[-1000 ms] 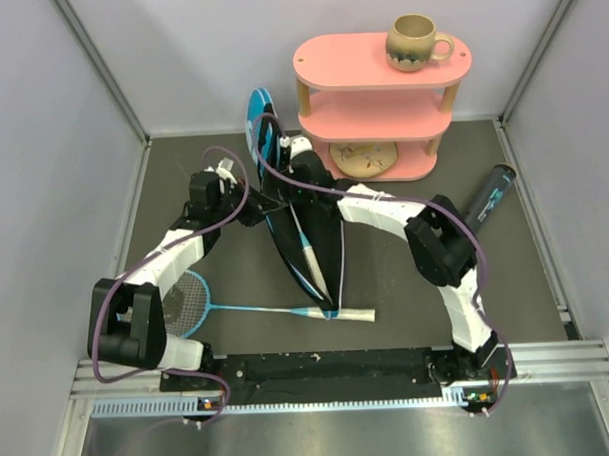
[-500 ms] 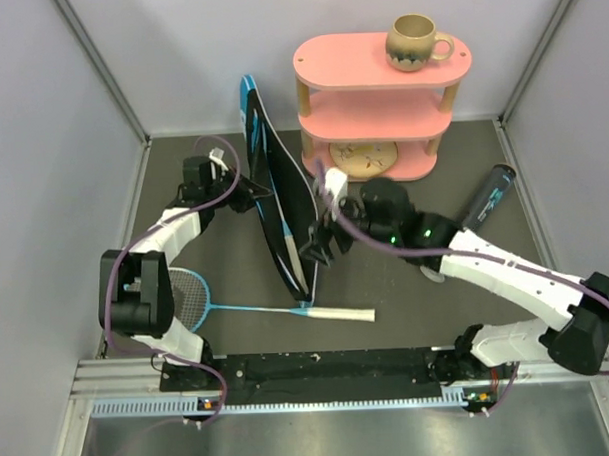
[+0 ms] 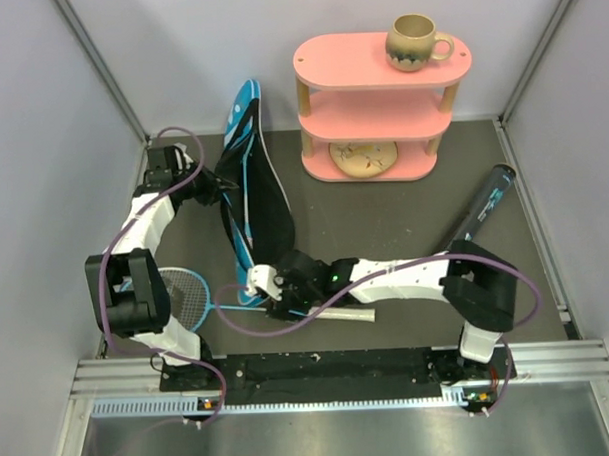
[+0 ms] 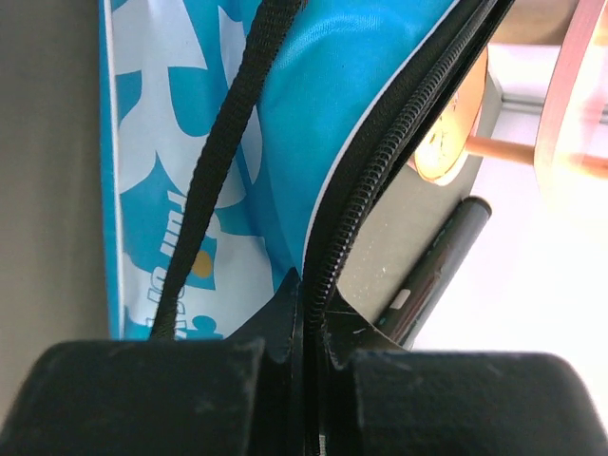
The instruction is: Pack up the badminton gear
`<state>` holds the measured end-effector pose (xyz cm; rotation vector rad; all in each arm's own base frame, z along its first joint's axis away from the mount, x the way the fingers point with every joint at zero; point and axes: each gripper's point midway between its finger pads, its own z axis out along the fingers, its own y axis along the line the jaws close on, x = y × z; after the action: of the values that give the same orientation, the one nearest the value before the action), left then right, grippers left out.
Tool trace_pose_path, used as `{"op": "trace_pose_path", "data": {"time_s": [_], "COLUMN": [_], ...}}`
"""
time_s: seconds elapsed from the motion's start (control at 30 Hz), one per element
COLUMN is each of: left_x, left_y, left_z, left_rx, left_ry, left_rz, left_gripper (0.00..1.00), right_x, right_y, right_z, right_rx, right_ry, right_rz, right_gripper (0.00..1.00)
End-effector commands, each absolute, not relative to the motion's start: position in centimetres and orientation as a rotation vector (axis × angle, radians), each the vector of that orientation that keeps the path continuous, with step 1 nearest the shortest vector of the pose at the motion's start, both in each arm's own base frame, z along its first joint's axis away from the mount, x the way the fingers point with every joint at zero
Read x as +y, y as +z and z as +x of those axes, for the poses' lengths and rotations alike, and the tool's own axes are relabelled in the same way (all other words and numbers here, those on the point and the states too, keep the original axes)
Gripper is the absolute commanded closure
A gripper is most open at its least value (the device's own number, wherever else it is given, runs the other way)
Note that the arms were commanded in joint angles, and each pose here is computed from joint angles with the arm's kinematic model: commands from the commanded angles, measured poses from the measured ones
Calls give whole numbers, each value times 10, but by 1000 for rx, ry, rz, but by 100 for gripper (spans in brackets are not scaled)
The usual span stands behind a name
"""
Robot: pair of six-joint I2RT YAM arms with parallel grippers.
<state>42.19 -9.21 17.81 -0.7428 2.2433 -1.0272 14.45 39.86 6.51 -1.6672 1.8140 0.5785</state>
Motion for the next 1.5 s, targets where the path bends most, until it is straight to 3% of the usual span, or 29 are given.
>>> {"op": "trace_pose_path", "data": {"time_s": [0.0, 0.3, 0.7, 0.83, 1.0, 1.07, 1.47], "left_x": [-42, -10, 14, 24, 37, 42, 49], "left_y": [237, 245, 216, 208, 205, 205, 260], "left_z": [467, 476, 482, 479, 479, 481, 499], "left_rx": [2010, 1963, 2024, 2047, 2050, 2059, 1931], "left_ry": [-906, -834, -672, -608, -537, -511, -672], "left_rz": [-680, -716, -654, -657, -674, -702, -751], "left_gripper": [100, 100, 100, 100, 100, 100, 100], "right_x": [466, 517, 512, 506, 496, 491, 412], "right_y": [97, 84, 33, 20, 21, 37, 139], "right_z": [154, 149, 164, 162, 156, 157, 179], "right_rx": [1636, 1590, 1628, 1647, 1612, 1538, 1572], "right_ry": [626, 687, 526, 507, 444, 414, 128], "right_rz": [-1640, -1671, -1728, -1759, -1792, -1775, -1651], "right_gripper": [32, 31, 44, 60, 92, 100, 100]}}
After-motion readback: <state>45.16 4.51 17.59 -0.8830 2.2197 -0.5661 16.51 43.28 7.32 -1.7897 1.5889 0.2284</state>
